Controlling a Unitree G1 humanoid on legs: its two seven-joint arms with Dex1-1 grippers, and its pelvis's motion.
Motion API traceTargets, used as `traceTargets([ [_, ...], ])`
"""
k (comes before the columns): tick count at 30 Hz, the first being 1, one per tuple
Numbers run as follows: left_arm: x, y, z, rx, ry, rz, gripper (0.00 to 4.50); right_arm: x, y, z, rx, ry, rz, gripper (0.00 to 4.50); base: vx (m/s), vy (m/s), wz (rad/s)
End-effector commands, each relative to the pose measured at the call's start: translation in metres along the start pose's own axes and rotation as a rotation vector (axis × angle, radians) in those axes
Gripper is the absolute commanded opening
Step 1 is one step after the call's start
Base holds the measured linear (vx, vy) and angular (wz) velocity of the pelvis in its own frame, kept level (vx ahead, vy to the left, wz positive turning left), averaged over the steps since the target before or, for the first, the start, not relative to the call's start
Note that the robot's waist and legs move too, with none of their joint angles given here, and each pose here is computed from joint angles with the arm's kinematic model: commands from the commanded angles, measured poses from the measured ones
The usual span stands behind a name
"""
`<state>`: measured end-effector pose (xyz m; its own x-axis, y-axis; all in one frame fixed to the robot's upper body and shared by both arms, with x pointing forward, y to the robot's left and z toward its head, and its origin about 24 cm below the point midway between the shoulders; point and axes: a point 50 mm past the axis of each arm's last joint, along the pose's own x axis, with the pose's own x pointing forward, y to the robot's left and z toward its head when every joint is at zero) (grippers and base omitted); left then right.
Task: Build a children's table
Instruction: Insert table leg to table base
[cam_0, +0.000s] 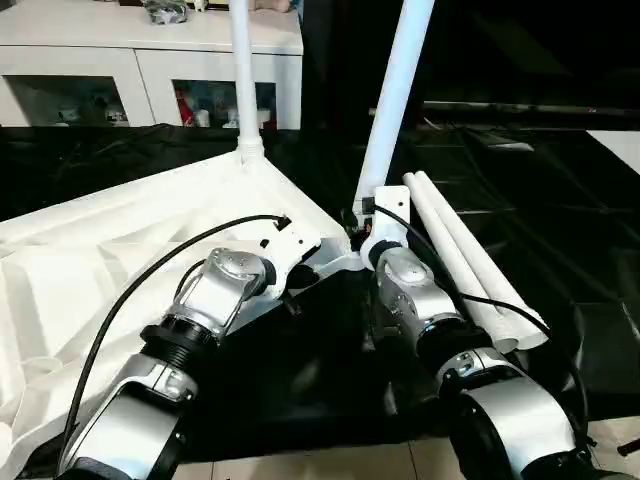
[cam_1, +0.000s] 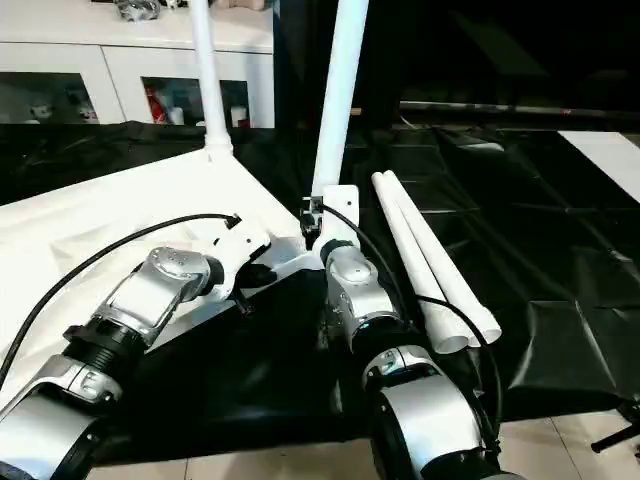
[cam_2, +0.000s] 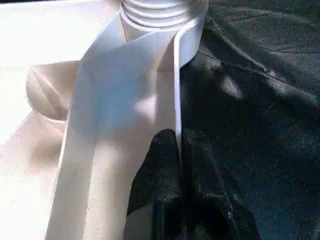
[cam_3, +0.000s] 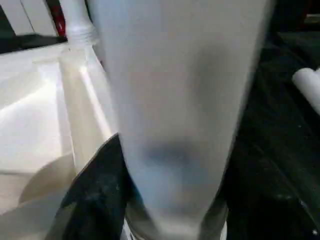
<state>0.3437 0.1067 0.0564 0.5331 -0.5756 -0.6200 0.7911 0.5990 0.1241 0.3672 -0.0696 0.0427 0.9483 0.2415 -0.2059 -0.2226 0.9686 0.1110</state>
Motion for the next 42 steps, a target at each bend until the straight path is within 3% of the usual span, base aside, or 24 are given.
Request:
traceTargets([
  [1,-0.009,0.012,0.001,0.042,0.004,0.055,0.00,-0.007,-0.013,-0.025,0.029,0.103,-0.006,2.95,0.000,0.000,0.00],
  [8,-0.013,0.012,0.002,0.088,-0.011,0.024,0.00,-0.003,-0.005,-0.001,0.030,-0.017,0.137,3.44,0.025,-0.010,-0.02],
  [12,-0.016,0.011,0.001,0.125,-0.027,-0.022,0.00,-0.009,-0.004,0.014,-0.023,-0.089,0.321,3.86,0.027,-0.001,-0.01],
  [14,-0.020,0.011,-0.004,0.136,-0.024,-0.066,0.00,-0.022,-0.011,0.022,-0.095,-0.106,0.476,4.12,0.000,0.000,0.00],
  [20,-0.028,0.013,-0.011,0.188,-0.041,-0.135,0.00,-0.050,-0.035,0.028,-0.207,-0.085,0.611,4.12,0.000,0.000,0.00],
  [25,-0.037,0.006,-0.014,0.242,-0.117,-0.284,0.00,-0.071,-0.050,0.025,-0.250,-0.053,0.733,4.12,0.000,0.000,0.00],
  [26,-0.042,0.001,-0.016,0.257,-0.129,-0.356,0.00,-0.078,-0.053,0.021,-0.310,-0.042,0.776,4.12,0.000,0.000,0.00],
  [28,-0.044,0.000,-0.018,0.262,-0.132,-0.388,0.00,-0.082,-0.054,0.019,-0.343,-0.035,0.797,4.12,0.000,0.000,0.00],
  [32,-0.050,-0.002,-0.019,0.264,-0.141,-0.450,0.00,-0.098,-0.052,0.013,-0.379,0.063,0.916,4.12,0.000,0.000,0.00],
  [40,-0.054,-0.005,-0.021,0.297,-0.135,-0.489,0.00,-0.095,-0.055,0.004,-0.447,0.104,0.892,4.12,0.000,0.000,0.00],
  [42,-0.054,-0.007,-0.021,0.297,-0.136,-0.498,0.00,-0.085,-0.056,0.006,-0.422,0.063,0.819,4.12,0.000,0.000,0.00],
])
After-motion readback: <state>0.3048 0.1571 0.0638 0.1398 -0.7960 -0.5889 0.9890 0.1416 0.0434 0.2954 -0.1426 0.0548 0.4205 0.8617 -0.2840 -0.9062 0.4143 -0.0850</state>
